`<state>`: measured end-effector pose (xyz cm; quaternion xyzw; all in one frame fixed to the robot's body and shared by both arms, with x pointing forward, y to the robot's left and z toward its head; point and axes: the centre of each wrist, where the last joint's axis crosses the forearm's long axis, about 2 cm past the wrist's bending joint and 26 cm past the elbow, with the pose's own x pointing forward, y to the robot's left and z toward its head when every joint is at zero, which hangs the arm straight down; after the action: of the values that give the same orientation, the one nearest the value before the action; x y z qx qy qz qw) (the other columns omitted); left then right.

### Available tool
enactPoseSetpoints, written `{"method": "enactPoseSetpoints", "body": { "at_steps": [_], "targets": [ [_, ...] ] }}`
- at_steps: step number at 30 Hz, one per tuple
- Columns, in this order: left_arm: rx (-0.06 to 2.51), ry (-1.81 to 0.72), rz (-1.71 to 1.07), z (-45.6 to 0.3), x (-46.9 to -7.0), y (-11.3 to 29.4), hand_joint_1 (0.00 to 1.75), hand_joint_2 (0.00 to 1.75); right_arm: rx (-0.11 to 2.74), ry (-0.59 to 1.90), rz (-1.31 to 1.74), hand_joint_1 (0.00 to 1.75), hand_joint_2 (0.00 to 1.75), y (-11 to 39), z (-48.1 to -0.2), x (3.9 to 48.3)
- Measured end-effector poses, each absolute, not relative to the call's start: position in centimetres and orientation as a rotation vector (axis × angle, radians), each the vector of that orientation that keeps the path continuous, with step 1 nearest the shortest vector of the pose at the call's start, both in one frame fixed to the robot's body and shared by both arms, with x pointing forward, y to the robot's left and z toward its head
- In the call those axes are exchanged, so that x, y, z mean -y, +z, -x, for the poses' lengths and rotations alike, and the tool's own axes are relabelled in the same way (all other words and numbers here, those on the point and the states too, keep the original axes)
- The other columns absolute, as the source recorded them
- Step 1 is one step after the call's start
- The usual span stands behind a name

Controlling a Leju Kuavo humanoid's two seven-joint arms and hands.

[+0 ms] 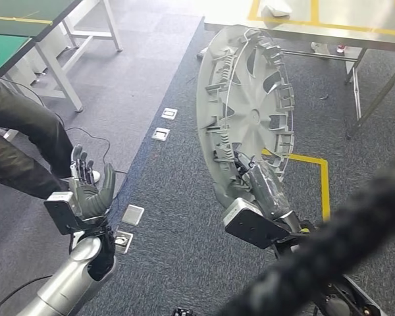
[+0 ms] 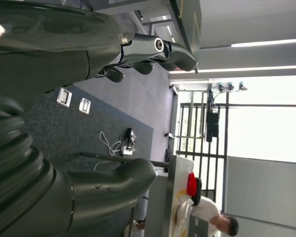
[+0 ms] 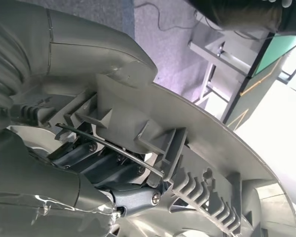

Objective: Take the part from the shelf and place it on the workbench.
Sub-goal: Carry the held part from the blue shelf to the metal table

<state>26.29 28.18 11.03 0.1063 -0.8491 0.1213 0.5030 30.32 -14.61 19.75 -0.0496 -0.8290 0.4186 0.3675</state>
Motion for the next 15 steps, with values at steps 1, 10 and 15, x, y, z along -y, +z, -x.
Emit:
{"method": "enactPoseSetpoints", "body": {
  "at_steps": [1,10,15],
  "targets": [
    [2.050,0.293,-0.257,-26.28,-28.18,11.02,0.00,1.75,2.130,1.076,0.128,1.75,1.75,19.76,-30.34,14.61],
    [2.058,0.283,-0.258,-26.34,-28.05,11.09,0.00,1.75,2.135,1.075,0.134,1.75,1.75,20.03,-30.53,14.63],
    [2.044,0.270,-0.262,-26.02,-27.93,10.86,0.00,1.75,2.125,1.074,0.133,1.75,1.75,19.81,-30.42,14.63]
  ]
}}
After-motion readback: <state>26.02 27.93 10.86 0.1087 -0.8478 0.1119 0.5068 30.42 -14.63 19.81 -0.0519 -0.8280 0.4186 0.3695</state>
